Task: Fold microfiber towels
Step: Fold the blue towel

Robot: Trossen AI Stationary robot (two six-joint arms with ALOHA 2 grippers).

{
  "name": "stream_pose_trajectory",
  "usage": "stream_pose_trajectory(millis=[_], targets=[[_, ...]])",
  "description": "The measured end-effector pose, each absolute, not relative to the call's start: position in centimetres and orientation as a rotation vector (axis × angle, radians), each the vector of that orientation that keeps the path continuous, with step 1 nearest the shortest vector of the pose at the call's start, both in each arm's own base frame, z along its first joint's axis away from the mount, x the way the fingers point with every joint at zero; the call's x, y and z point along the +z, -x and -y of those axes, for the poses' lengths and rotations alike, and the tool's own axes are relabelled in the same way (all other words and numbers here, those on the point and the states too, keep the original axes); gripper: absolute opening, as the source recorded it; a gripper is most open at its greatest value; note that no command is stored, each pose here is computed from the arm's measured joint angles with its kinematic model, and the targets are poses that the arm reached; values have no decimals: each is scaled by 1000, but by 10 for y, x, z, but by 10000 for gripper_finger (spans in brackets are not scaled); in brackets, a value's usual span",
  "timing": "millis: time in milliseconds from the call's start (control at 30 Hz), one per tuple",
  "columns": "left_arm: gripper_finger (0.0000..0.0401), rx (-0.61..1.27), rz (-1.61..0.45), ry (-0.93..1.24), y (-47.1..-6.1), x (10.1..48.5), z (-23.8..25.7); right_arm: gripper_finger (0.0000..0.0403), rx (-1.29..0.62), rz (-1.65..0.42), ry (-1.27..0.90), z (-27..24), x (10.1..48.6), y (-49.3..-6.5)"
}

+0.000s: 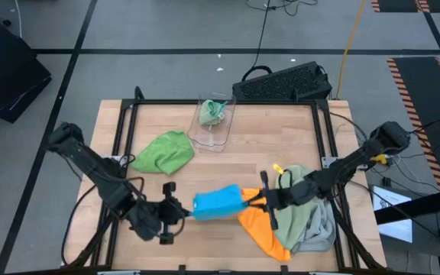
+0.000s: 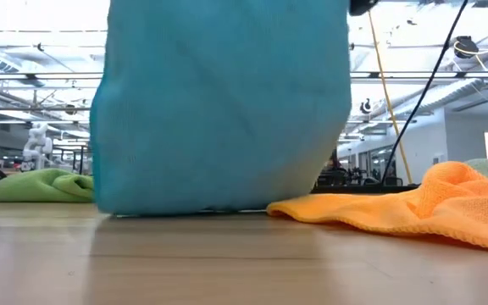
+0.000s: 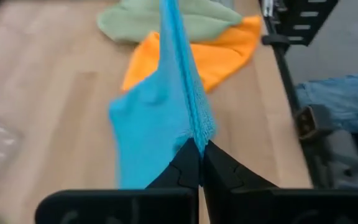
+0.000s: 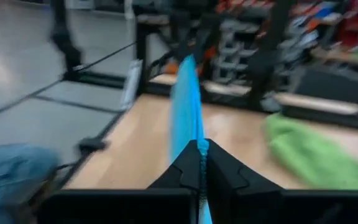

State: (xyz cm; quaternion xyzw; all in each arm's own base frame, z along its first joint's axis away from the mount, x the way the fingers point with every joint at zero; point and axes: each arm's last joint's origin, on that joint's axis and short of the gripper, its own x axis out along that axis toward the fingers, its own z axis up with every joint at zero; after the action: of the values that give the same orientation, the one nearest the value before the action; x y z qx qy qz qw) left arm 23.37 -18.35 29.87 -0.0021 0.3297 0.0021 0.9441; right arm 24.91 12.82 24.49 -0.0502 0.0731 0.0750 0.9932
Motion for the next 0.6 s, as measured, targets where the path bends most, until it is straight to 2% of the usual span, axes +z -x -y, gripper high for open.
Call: stream_pose_trajectory(millis=[133,333,467,600], targets=[[3,43,-640,-47,-236,311,163,3,73,-64,115,-105,269,-251],[3,197,-550,-168,-236,334,122,2,-10,18,144,-69,303,-266],[3,245,-479,-107,-226,355,97,2,-30,19,155,-51,324,-274],[3,171,-493,-29,-218,357,99,2,58,-48,110,-54,322,-274]])
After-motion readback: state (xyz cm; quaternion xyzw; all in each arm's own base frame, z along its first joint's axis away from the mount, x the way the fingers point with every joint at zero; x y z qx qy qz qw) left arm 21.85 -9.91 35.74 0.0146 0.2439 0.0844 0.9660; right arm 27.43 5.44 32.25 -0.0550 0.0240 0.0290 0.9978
